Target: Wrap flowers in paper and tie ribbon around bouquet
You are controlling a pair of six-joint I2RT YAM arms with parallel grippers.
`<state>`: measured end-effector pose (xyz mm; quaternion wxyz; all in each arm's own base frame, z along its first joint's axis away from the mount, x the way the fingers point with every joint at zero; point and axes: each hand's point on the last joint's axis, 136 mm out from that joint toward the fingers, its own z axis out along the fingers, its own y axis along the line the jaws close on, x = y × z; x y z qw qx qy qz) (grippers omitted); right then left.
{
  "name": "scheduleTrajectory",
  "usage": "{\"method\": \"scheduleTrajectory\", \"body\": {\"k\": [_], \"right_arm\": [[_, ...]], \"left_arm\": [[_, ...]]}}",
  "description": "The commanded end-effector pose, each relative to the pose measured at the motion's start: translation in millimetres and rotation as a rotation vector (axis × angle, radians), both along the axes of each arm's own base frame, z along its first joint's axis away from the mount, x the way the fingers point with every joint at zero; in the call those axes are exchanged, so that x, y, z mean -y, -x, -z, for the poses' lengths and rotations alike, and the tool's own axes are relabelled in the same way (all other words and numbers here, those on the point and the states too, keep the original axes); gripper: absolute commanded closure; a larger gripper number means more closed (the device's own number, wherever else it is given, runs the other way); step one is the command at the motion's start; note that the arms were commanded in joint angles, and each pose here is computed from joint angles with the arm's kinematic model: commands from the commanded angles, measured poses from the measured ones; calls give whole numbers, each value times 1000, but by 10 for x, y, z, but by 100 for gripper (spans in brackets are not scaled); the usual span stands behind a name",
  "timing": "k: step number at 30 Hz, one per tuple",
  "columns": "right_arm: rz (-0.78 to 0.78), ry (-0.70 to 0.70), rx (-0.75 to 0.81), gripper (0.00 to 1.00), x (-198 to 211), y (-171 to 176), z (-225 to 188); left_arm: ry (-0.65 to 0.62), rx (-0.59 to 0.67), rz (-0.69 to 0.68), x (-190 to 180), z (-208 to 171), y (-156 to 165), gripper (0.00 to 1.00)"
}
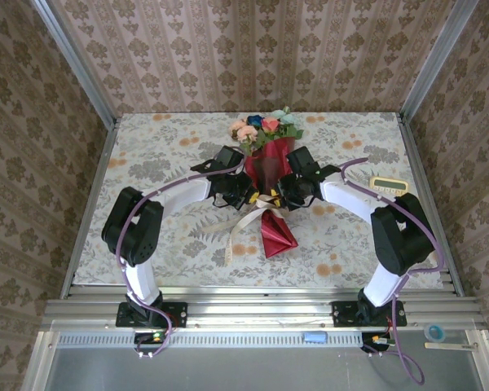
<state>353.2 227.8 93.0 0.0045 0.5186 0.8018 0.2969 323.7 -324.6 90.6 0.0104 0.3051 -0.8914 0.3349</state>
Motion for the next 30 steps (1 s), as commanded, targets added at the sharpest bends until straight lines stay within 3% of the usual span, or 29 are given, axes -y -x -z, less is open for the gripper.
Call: {"method": "scheduleTrajectory", "body": {"k": [1,4,6,13,30], "right_arm": [[26,10,18,88,11,-79,-59],[28,12,27,100,26,-70,-94],[27,6,34,100,28,-57,-126],[29,-28,29,100,40,63,-127],[33,-70,53,100,4,68,-162]], "left_arm": [[30,38,29,61,-253,18,100],[36,30,28,68,-245,26,100],[41,13,24,66,-225,44,100],[72,-49,-4,66,-175,136,76],[216,-176,-138,264,-251,297,54]]}}
